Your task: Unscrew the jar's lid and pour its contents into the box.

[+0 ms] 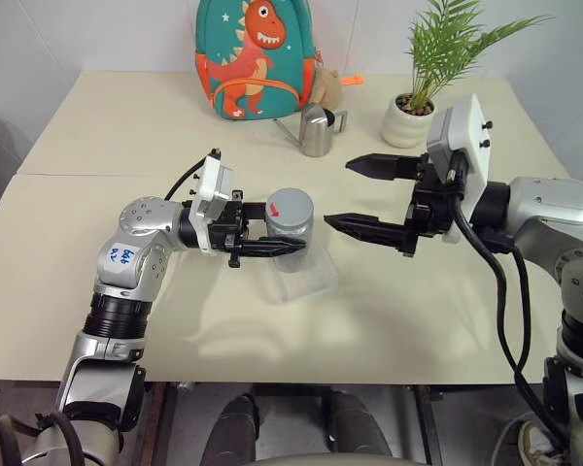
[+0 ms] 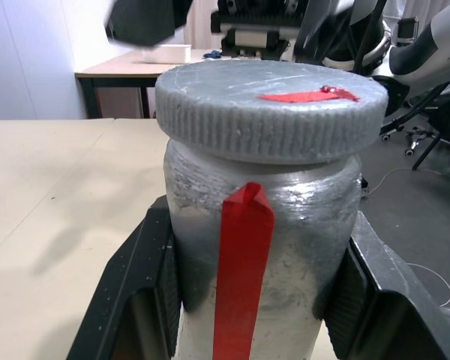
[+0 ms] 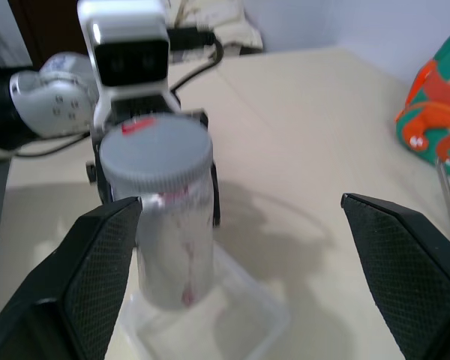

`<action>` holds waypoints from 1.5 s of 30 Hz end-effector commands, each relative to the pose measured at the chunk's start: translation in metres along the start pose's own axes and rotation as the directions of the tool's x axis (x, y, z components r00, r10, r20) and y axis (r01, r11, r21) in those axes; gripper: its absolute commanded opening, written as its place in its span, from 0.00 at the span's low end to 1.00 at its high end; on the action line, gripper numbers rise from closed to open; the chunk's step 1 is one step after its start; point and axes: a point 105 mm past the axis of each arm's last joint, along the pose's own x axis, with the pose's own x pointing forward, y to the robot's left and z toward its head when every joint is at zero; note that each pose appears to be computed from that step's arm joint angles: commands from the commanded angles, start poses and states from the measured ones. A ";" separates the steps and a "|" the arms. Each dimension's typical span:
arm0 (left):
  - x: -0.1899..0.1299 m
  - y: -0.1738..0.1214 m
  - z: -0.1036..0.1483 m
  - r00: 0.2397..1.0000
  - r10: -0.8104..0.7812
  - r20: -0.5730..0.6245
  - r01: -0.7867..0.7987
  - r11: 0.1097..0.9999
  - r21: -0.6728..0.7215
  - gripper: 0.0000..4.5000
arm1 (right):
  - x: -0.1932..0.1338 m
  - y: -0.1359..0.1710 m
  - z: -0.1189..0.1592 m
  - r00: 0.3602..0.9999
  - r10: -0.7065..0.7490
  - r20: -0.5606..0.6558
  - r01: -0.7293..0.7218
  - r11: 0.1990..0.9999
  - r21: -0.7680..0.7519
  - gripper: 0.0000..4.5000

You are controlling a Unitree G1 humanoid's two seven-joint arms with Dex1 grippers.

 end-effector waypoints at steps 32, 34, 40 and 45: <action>0.006 0.000 0.010 1.000 -0.028 0.004 0.027 0.997 0.078 0.44 | 0.042 0.020 0.002 0.989 0.136 -0.050 -0.136 0.991 0.000 0.99; 0.005 0.000 0.010 1.000 -0.027 0.003 0.027 0.997 0.078 0.44 | 0.041 0.021 0.001 0.988 0.141 -0.060 -0.141 0.990 -0.007 0.99; 0.006 0.000 0.010 1.000 -0.027 0.004 0.027 0.997 0.077 0.44 | 0.038 0.018 0.003 0.989 0.133 -0.069 -0.135 0.990 -0.027 0.96; 0.006 0.000 0.010 1.000 -0.026 0.004 0.026 0.997 0.076 0.44 | 0.037 0.017 0.006 0.990 0.128 -0.063 -0.131 0.991 -0.036 0.91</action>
